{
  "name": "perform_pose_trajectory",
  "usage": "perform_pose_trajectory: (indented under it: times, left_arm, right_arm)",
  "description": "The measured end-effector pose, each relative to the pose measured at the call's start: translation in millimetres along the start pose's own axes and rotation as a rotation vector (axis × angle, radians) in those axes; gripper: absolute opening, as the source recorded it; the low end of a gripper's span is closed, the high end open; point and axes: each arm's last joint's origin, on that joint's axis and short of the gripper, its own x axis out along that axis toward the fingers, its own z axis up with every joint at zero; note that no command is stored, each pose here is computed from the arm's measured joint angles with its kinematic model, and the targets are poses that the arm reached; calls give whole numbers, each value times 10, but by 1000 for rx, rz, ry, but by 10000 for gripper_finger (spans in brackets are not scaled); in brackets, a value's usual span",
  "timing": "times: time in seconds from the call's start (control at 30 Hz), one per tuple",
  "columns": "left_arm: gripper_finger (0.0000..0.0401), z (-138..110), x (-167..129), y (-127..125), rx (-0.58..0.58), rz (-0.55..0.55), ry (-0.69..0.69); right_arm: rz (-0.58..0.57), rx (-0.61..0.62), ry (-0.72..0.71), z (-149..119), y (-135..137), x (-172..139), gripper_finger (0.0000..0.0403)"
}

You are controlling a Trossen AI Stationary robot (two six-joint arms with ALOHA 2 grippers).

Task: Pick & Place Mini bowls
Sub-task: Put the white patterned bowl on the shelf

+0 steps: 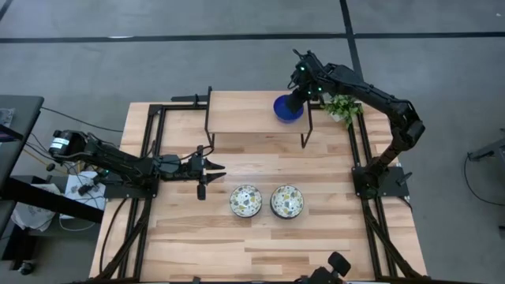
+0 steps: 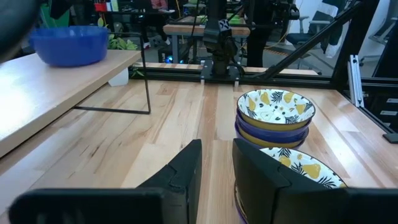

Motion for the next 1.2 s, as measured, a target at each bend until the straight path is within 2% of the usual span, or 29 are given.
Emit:
perform_pose_trajectory:
  times: [0.3, 0.43, 0.67, 0.9, 1.07, 1.2]
  left_arm:
    - [90, -1, 0, 1, 0, 0, 0]
    - [90, -1, 0, -1, 0, -4, 1]
    - [90, -52, 18, -60, 45, -122, 31]
    - [90, -24, 216, -226, 125, -167, 68]
    - [90, -88, 459, -334, 201, -86, 146]
    - [90, -106, 657, -390, 235, -75, 178]
  right_arm:
    - [-3, -25, -40, 17, 1, -74, 92]
    - [4, -38, -146, 40, 57, -313, 92]
    - [77, -132, -343, -50, 361, -854, 92]
    - [156, -227, -498, -520, 694, -1182, 92]
    - [200, -276, -611, -970, 882, -1253, 92]
    - [259, -320, -670, -1345, 979, -1237, 92]
